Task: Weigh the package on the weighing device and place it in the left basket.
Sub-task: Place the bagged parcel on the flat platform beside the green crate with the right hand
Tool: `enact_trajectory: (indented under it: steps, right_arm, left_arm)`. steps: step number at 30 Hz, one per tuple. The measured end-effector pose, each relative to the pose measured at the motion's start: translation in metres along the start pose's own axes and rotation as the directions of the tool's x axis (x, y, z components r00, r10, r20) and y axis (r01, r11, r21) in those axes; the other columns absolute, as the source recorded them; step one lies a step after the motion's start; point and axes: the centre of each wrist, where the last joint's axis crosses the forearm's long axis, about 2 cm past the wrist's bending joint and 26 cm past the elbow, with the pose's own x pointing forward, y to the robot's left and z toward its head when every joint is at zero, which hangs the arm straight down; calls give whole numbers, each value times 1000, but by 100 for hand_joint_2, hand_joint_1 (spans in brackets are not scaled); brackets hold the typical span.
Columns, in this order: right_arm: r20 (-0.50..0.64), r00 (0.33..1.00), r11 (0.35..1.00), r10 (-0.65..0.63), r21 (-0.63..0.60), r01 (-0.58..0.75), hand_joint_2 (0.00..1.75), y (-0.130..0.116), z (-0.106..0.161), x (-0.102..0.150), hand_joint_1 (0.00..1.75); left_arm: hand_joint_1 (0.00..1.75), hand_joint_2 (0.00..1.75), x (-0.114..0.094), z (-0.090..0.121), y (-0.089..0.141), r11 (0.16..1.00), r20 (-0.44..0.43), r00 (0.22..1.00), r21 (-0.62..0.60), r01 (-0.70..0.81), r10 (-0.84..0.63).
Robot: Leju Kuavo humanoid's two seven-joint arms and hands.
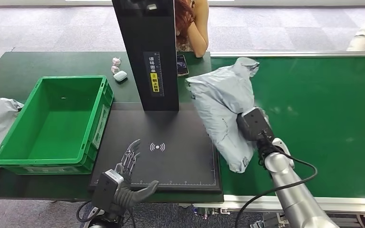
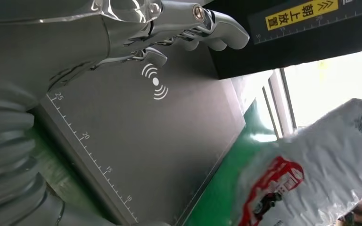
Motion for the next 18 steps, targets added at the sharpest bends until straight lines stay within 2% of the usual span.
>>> enact_trajectory:
  steps: [2,5,9,12,18]
  right_arm:
    - [-24,995,984,-97,146,100,175,27,5,6,175]
    - [-86,976,915,-200,341,217,175,66,14,13,175]
    - [-142,950,817,-277,485,311,175,108,19,26,175]
    - [-151,947,789,-284,524,320,175,121,19,32,175]
    - [-152,950,768,-273,560,310,175,129,17,37,175]
  left_arm:
    - [0,175,-1,2,0,1000,-4,1000,-1,-2,2]
    - [0,175,-1,4,-1,1000,-5,1000,-13,-7,7]
    - [0,175,0,3,-2,1000,-3,1000,-21,-10,10]
    - [0,175,0,3,-2,1000,-4,1000,-22,-9,9]
    - [0,175,0,3,-1,1000,-5,1000,-22,-6,6]
